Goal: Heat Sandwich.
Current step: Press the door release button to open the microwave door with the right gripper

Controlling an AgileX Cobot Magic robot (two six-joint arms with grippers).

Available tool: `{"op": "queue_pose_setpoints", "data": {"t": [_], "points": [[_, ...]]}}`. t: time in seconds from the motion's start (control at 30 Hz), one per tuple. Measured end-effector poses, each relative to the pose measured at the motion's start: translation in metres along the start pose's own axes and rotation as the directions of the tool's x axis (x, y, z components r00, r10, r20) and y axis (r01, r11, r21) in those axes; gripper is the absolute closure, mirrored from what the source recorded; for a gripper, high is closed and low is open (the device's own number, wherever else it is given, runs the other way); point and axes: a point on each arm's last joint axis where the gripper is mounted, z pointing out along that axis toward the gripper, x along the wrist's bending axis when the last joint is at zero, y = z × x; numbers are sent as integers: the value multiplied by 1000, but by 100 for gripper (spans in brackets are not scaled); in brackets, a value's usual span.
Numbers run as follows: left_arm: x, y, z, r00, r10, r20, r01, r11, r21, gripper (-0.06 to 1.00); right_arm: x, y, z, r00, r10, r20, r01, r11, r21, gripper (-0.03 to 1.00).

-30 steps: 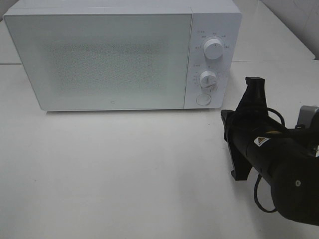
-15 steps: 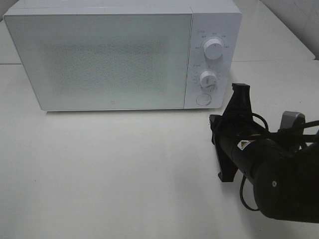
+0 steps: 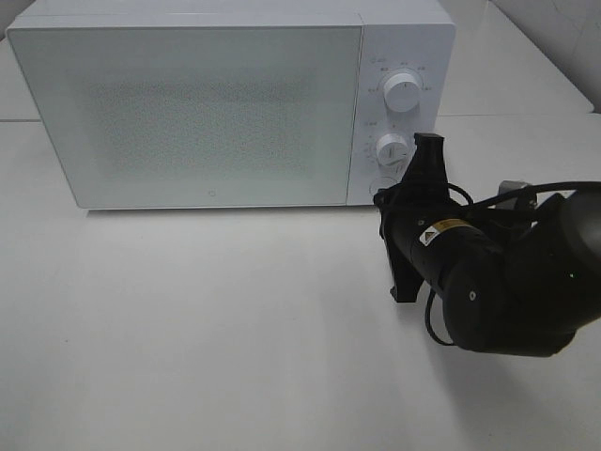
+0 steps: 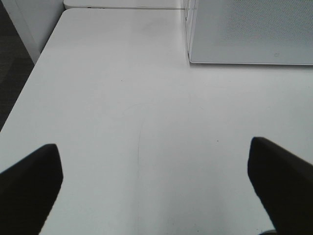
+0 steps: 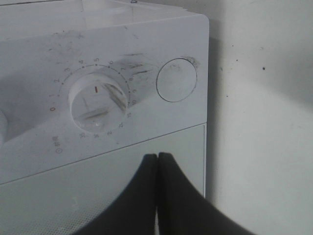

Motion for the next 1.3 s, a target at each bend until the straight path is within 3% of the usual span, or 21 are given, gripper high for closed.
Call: {"op": "queue_pose_setpoints", "data": {"t": [0.2,0.8,1.3], "points": [[0,0,0,1000,0,0,0,1000,0,-3,-2,6,17,999,-8,41,8,1000,0,96],[0,0,0,1000,0,0,0,1000,0,-3,-1,12,58,998,-22,57,20,999,26,96],[0,0,0,1000,0,0,0,1000,0,-3,-6,19,76,998,2,62,-1,1000,-11,96]]}}
